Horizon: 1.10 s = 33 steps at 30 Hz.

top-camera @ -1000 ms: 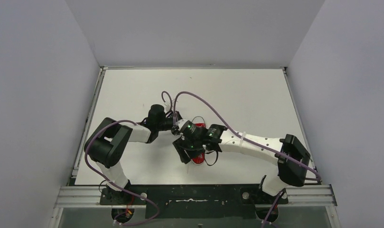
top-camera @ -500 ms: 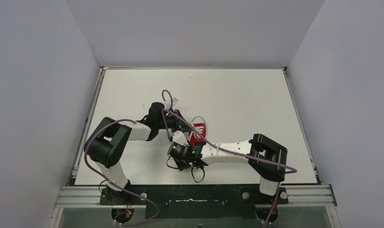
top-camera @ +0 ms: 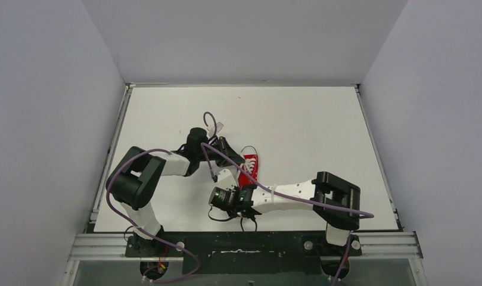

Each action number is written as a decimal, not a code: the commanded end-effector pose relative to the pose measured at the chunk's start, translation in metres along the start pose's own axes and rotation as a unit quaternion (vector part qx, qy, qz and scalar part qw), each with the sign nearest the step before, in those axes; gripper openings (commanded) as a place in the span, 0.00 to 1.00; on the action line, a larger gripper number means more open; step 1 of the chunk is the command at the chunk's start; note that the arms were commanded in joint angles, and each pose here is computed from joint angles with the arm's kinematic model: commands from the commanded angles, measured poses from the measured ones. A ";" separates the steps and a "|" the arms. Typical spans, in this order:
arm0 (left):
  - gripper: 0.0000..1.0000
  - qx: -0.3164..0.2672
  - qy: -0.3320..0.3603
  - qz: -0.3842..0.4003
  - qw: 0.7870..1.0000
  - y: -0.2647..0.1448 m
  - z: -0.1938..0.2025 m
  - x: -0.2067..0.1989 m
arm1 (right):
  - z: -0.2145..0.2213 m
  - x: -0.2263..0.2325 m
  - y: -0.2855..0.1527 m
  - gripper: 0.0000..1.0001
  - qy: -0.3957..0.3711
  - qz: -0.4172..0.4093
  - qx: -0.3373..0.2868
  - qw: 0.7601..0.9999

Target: Tie the shoes

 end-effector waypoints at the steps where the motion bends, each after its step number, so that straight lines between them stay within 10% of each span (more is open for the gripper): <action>1: 0.00 -0.008 0.034 0.024 0.999 -0.006 -0.008 -0.017 | -0.043 -0.019 -0.058 0.00 0.005 -0.015 -0.051 0.999; 10: 0.00 -0.014 0.028 0.016 0.999 -0.006 -0.014 -0.020 | -0.108 -0.124 -0.132 0.00 0.083 0.006 -0.108 0.991; 26: 0.00 0.025 -0.076 -0.069 0.994 -0.005 -0.017 -0.016 | -0.220 -0.231 -0.006 0.00 0.091 -0.027 -0.115 0.989; 33: 0.00 0.026 -0.125 -0.095 0.987 -0.005 -0.016 -0.013 | -0.195 -0.222 0.024 0.34 0.063 -0.073 0.029 0.995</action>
Point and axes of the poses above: each gripper's point midway between its finger pads, its own y axis out along the fingers, its own x axis along the line the jaws close on, z = x × y, the point moved 1 cm from there along -y, back along the fingers, and after that the axes turned 9 degrees about y, right-handed, at the moved point
